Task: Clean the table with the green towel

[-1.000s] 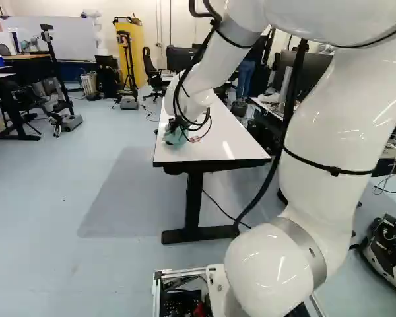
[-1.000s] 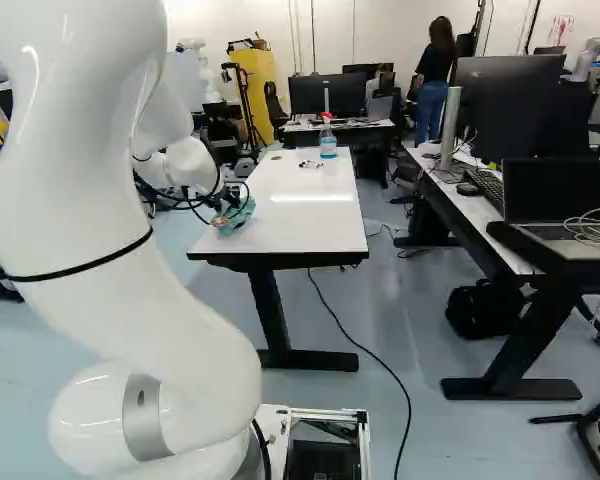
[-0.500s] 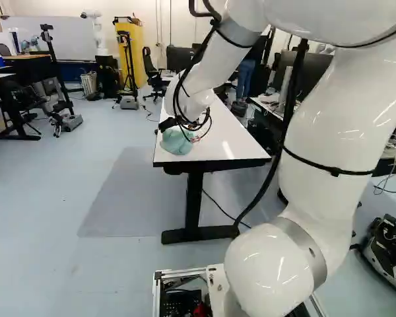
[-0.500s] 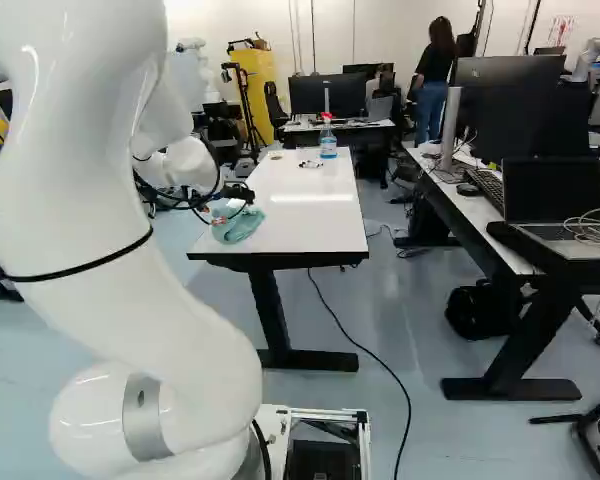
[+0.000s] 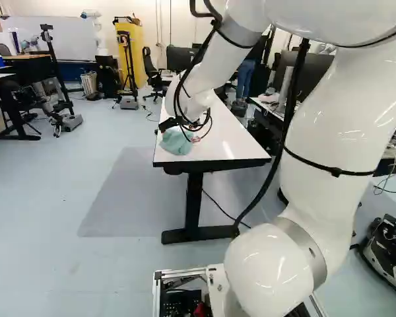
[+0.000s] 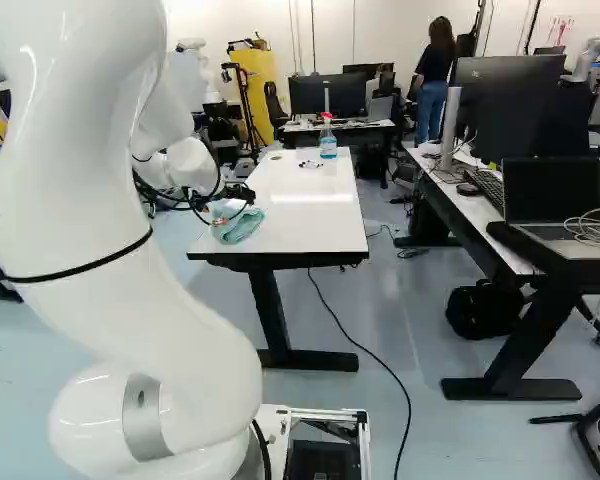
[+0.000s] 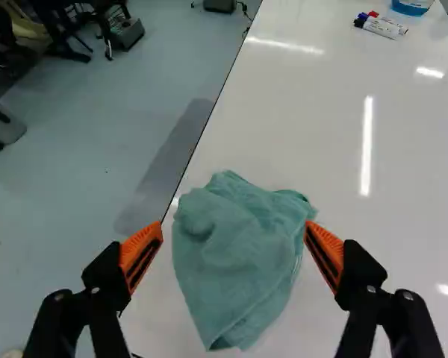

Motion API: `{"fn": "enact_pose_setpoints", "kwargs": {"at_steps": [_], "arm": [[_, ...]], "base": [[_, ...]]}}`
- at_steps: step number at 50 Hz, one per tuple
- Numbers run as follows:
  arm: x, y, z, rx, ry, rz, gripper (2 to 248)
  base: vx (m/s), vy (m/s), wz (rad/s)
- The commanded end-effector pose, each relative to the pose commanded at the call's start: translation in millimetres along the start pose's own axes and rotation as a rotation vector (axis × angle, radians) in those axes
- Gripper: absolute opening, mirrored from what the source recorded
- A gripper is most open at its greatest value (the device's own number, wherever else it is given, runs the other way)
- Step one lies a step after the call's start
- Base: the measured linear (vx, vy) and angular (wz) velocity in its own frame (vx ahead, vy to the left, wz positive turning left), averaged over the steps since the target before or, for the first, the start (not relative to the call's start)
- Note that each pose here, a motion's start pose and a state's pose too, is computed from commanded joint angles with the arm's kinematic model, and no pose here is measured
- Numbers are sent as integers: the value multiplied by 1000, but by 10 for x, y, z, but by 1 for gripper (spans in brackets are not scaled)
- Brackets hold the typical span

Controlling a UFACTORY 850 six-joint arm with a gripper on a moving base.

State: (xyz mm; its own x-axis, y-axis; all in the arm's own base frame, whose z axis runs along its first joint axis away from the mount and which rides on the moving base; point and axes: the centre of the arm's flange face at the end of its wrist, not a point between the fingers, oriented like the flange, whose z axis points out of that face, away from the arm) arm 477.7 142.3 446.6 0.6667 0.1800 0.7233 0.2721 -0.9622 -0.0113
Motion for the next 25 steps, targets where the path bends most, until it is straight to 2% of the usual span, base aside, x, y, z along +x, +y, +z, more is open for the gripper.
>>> {"fn": "enact_pose_setpoints", "kwargs": {"at_steps": [25], "arm": [[-214, 159, -118, -24, 48, 20, 247]], "base": [[0, 0, 0]]}}
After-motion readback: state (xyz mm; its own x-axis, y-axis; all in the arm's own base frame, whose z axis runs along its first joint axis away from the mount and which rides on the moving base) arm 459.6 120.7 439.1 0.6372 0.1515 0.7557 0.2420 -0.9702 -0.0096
